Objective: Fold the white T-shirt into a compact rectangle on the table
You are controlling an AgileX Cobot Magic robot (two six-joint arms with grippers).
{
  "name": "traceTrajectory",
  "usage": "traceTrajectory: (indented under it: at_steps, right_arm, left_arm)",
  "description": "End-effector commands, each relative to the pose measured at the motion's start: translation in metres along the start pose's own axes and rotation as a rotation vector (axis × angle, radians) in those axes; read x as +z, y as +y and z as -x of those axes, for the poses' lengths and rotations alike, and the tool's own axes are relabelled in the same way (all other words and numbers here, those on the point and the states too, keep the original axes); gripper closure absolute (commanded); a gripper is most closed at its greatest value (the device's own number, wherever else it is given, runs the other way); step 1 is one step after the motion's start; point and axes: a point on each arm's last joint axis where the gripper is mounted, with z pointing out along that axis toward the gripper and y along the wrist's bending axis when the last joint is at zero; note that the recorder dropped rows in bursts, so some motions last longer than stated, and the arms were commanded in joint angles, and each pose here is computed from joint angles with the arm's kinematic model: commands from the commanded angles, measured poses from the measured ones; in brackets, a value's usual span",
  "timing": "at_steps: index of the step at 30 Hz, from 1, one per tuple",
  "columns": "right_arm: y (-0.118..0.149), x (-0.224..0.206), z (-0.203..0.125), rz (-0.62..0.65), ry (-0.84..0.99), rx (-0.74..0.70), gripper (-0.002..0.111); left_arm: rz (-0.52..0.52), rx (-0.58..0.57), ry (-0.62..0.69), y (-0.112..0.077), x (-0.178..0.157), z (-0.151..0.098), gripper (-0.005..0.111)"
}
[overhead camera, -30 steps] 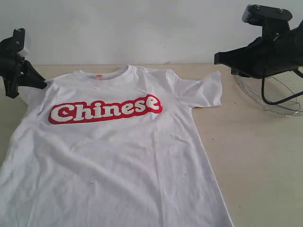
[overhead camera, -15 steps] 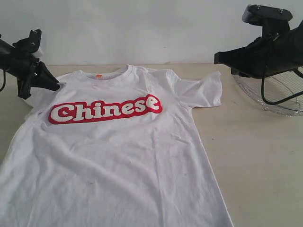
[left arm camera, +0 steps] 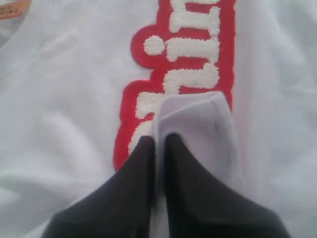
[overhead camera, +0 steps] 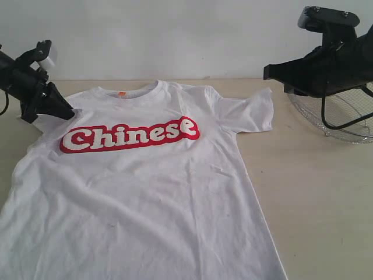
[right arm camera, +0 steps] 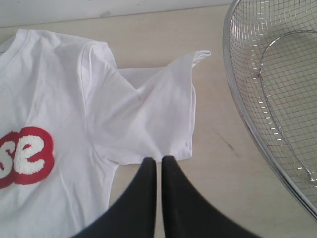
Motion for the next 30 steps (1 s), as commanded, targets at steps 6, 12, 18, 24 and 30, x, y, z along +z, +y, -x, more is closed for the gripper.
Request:
traceTrajectory:
  at_steps: [6, 12, 18, 24, 30]
  right_arm:
    - [-0.001, -0.002, 0.002, -0.002, -0.008, -0.005, 0.108]
    - [-0.001, -0.002, 0.002, -0.001, -0.007, -0.005, 0.108]
    - [-0.001, -0.002, 0.002, -0.001, -0.005, -0.005, 0.108]
    - [-0.001, -0.002, 0.002, 0.0, -0.003, -0.005, 0.108]
    - [-0.001, -0.002, 0.002, 0.001, 0.001, -0.005, 0.108]
  left_arm:
    - [-0.015, -0.106, 0.027, -0.002, -0.002, 0.0, 0.102]
    - [-0.013, -0.196, 0.028, -0.001, -0.002, -0.001, 0.098]
    - [-0.011, -0.33, -0.034, 0.0, -0.002, 0.005, 0.054]
    - [-0.02, -0.531, -0.091, 0.001, -0.002, 0.01, 0.037]
    - [-0.052, -0.887, -0.238, 0.006, -0.011, 0.014, 0.053]
